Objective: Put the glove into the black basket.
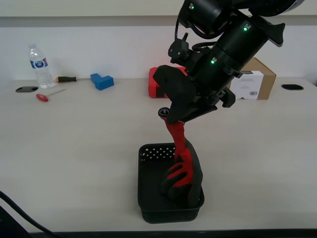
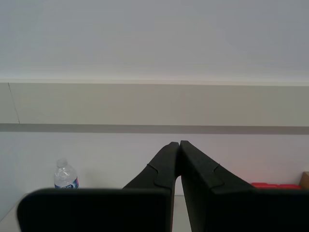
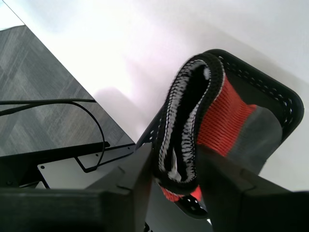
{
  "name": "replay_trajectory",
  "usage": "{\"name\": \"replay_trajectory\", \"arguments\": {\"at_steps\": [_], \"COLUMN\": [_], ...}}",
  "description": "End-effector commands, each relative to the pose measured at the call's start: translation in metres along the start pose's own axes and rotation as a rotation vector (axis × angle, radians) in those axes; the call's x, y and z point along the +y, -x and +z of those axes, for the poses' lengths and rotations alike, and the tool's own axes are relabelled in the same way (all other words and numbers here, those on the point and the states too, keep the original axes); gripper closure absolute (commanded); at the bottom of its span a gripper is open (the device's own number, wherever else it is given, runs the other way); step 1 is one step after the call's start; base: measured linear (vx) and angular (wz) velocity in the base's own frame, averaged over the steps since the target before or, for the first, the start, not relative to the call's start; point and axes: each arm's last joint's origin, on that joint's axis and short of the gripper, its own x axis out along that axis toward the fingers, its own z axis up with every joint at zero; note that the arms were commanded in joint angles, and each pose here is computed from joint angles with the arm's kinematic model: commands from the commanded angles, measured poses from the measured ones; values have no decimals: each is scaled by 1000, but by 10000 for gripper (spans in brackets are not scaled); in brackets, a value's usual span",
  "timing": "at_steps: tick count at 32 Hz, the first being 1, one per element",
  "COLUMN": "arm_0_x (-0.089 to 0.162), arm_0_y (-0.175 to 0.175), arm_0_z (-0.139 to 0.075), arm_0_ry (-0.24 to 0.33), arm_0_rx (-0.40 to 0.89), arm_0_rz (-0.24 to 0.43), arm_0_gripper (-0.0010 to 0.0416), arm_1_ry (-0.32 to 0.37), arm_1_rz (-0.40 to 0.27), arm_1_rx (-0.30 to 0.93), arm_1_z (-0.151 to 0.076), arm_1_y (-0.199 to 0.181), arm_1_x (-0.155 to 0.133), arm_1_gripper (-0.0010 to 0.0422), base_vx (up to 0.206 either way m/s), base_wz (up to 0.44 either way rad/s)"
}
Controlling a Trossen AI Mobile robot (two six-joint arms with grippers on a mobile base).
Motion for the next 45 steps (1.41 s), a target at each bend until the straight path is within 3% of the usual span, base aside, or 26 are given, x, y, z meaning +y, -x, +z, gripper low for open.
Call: {"name": "replay_trajectory", "arguments": {"at_steps": [1,4,7,9,11,14,21,27,32,45], "arm_0_x": [0,1,7,11,17,14,-20,-62,-96,-103], "arm_0_y": [0,1,12,23,42,54,92,135,159,164], "arm_0_z": [0,1,8,14,23,30,46,49,43,41], "arm_0_ry": [-1,3,46,75,98,97,35,-2,-84,-92], "arm_0_rx": [1,-5,-90,-165,-275,-353,-537,-687,-747,-751], "arm_0_rz": [2,4,2,-19,-84,-111,-175,-299,-389,-412], "arm_0_gripper": [240,225,225,225,224,224,224,224,224,224], "arm_1_ry": [0,0,0,0,0,0,0,0,0,0], "arm_1_rz": [0,1,1,1,1,1,1,1,1,1], "arm_1_rx": [-6,-6,-6,-6,-7,-6,-7,-6,-6,-6], "arm_1_z": [1,1,1,1,1,1,1,1,1,1], "arm_1_y": [0,0,0,0,0,0,0,0,0,0], "arm_1_x": [0,0,0,0,0,0,0,0,0,0], "arm_1_gripper": [412,412,412,412,412,412,412,412,412,412], "base_vx": [0,0,0,0,0,0,0,0,0,0], "base_wz": [0,0,0,0,0,0,0,0,0,0]}}
